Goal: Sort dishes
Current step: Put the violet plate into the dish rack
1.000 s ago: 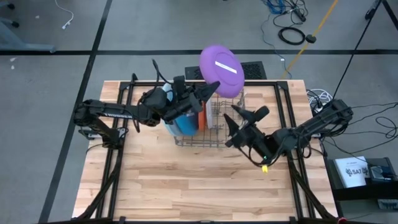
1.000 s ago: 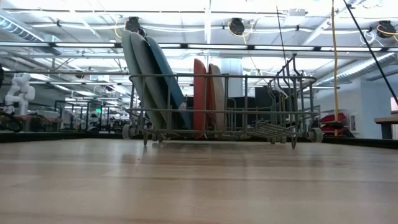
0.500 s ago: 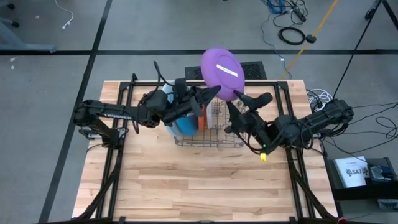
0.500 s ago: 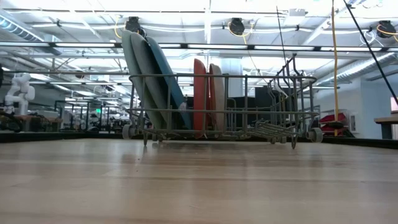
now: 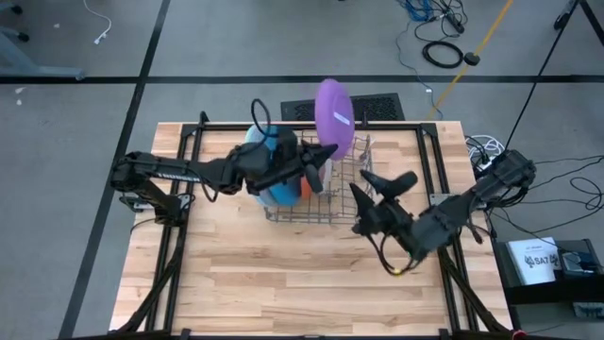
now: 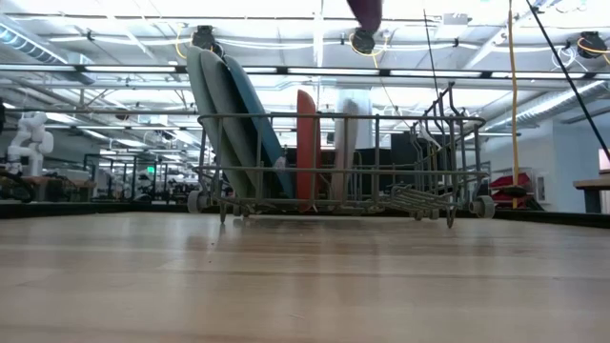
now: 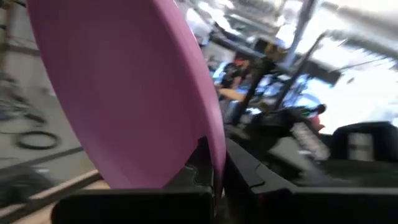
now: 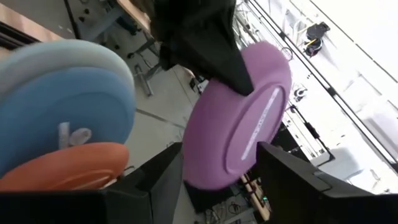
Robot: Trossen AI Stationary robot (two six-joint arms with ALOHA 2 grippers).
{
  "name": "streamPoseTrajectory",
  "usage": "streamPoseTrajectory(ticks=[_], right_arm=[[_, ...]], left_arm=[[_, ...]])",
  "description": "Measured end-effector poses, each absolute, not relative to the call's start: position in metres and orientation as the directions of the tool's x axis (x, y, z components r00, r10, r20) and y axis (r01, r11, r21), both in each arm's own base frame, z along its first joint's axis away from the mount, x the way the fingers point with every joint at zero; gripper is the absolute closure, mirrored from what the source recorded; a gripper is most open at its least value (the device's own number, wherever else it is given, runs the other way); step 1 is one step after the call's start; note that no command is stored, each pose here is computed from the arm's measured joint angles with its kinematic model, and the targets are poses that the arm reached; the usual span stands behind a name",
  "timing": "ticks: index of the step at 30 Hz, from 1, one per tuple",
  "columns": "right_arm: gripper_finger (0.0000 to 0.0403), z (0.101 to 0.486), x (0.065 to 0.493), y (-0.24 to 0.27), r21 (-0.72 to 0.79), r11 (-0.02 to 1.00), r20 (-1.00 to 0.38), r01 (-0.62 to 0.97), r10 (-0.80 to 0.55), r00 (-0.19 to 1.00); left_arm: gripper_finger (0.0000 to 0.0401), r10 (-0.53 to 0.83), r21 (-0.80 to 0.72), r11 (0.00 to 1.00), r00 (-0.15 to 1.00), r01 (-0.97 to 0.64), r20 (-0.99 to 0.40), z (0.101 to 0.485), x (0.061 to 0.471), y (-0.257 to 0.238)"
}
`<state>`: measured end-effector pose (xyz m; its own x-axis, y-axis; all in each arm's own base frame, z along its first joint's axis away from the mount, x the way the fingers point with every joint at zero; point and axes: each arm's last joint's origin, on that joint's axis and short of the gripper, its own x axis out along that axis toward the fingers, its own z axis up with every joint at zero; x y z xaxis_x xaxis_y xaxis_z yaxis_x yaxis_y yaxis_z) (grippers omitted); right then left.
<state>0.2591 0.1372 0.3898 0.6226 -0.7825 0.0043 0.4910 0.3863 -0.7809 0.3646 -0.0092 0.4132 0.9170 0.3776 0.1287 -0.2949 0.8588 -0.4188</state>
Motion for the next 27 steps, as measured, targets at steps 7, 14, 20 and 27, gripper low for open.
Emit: streamPoseTrajectory(ticks=[7, 14, 20, 27], right_arm=[[0.0208, 0.383, 0.242, 0.161, -0.769, 0.405, 0.0, 0.494, -0.773, 0.634], [0.0277, 0.382, 0.237, 0.168, -0.692, 0.473, 0.0, 0.545, -0.755, 0.656], [0.0392, 0.36, 0.25, 0.151, -0.72, 0.481, -0.029, 0.5, -0.741, 0.671], [0.0402, 0.332, 0.272, 0.09, -0.599, 0.636, -0.24, 0.487, -0.722, 0.649]], left_arm=[[0.0393, 0.406, -0.335, 0.863, 0.914, -0.378, 0.014, 0.401, 0.365, -0.006], [0.0393, 0.396, -0.295, 0.869, 0.916, -0.397, -0.064, 0.392, 0.366, -0.011], [0.0393, 0.364, -0.239, 0.906, 0.931, -0.348, 0.024, 0.419, 0.354, -0.017], [0.0393, 0.324, -0.197, 0.934, 0.938, -0.297, 0.121, 0.452, 0.322, -0.025]])
